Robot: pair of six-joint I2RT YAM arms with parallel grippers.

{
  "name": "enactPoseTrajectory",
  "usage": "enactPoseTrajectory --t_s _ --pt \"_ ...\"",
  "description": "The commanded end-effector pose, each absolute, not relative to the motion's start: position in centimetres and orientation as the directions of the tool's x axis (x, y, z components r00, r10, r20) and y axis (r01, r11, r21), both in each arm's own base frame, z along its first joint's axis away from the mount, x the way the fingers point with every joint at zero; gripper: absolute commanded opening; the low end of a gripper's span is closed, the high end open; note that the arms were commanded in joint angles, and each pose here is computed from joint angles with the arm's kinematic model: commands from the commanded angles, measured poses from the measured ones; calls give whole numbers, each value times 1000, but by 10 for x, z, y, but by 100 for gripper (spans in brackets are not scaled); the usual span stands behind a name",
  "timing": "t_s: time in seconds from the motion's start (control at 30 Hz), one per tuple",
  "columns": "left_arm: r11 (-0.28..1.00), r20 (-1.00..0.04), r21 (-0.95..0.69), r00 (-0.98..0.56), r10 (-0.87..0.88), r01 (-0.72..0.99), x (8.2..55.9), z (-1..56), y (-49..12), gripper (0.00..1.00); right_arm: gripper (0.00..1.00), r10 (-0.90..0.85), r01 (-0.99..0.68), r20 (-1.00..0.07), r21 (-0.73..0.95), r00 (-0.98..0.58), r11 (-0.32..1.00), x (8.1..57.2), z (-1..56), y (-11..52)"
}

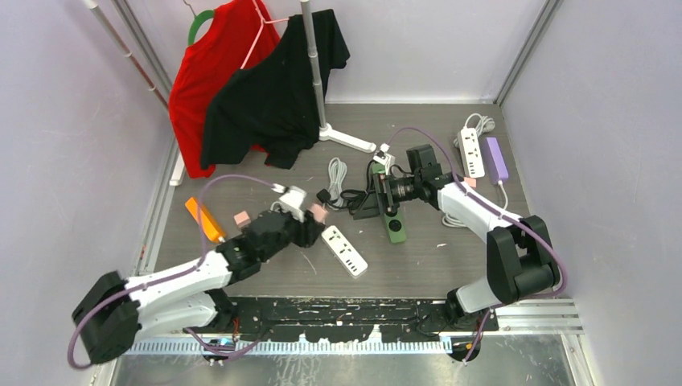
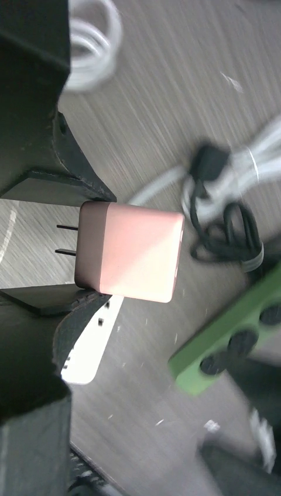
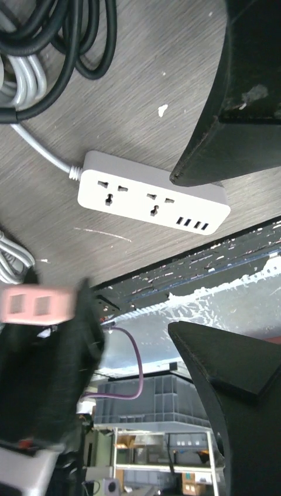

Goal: Pull the plug off the socket
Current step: Place the plug at the center of the board.

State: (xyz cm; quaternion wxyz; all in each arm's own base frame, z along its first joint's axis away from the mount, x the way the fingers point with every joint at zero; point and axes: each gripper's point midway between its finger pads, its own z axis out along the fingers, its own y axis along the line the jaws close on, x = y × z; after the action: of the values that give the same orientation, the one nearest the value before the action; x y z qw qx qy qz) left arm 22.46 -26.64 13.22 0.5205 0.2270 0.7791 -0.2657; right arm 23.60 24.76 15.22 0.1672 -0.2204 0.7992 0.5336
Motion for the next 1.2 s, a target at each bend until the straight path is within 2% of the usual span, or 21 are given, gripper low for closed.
enactPoseTrajectory --t_s 0.0,0.2,0.4,0.57,0.6,0.67,0.73,0.8,0.9,1.17 --pt "874 -820 -390 -542 -185 290 236 113 -192 0 91 -169 -618 -606 688 -778 379 250 171 237" --pt "902 -773 -430 -502 -388 -36 249 109 -106 0 91 -168 -627 -618 670 -768 398 253 170 233" --pt "847 -681 -399 -505 -530 -350 258 76 -49 0 91 -168 -632 -624 664 -763 401 253 171 232" --pt "804 -661 -348 -482 -575 -481 267 69 -27 2 91 -168 -633 -627 661 -761 403 253 171 231" --pt "800 -662 -337 -479 -577 -497 267 70 -25 9 91 -168 -634 -628 660 -760 402 253 171 231" --pt "792 -661 -325 -475 -581 -517 267 72 -22 29 91 -170 -638 -631 656 -757 403 253 172 231" --pt "789 -658 -328 -474 -585 -519 266 73 -22 53 91 -172 -644 -639 646 -750 409 254 172 230" --pt "785 -656 -348 -465 -595 -513 265 75 -24 72 91 -178 -655 -650 631 -739 416 254 173 228" --pt "780 -657 -385 -447 -607 -493 262 84 -27 91 91 -190 -672 -667 604 -720 427 255 175 226" --pt "788 -652 -508 -443 -615 -347 263 122 -51 93 91 -191 -718 -734 518 -652 464 260 192 211"
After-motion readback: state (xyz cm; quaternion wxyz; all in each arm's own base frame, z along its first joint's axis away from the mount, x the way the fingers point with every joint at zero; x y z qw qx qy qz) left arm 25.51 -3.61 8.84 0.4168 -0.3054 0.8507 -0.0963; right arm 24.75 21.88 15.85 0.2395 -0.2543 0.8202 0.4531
